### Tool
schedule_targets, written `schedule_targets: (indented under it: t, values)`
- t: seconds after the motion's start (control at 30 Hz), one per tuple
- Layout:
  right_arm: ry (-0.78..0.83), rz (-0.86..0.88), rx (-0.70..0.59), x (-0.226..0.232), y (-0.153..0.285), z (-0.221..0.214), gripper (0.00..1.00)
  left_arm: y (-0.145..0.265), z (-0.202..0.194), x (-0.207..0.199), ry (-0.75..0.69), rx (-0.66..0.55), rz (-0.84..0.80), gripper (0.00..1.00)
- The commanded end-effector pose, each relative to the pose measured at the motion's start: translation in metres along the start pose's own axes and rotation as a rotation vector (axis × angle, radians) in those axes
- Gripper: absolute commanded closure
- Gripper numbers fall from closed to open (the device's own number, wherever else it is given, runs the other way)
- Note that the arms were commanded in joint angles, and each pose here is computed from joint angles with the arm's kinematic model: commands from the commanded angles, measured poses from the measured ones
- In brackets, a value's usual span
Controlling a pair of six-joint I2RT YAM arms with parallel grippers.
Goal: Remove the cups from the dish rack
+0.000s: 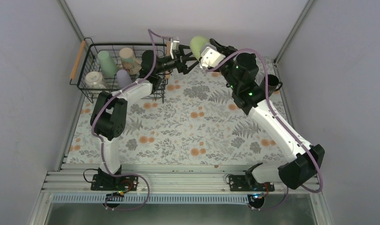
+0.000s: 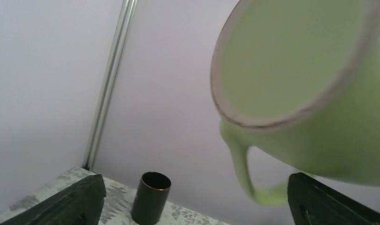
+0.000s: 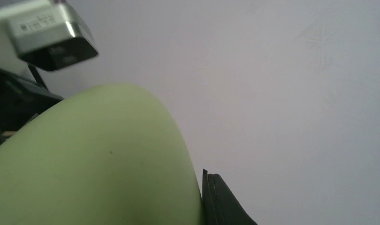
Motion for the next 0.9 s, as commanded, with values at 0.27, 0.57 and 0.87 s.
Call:
schedule_targets:
  t: [0.27, 0.57, 0.87]
  values:
    - [-0.036, -0.086, 0.130, -0.019, -0.022, -0.014, 0.97, 0.037, 0.021, -0.009, -0.082, 0.022, -0.089, 0.00]
    - [-0.163, 0.076, 0.356, -0.063, -0.059, -0.082, 0.97, 0.065, 0.055, -0.021, -0.422, 0.241, 0.109, 0.00]
    - [-0.232, 0.373, 0.717, -0.056, -0.089, -0.186, 0.97, 0.093, 0.090, -0.027, -0.879, 0.568, 0.471, 0.00]
Point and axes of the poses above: each gripper's point midway between its finger pads, its own y axis back along the fingers, its own x axis along the line the jaws close on, z = x × y, the point moved 9 cm from there along y, back along the fingers, and after that the axes turned 7 degrees about -y, right-handed, at the moved point
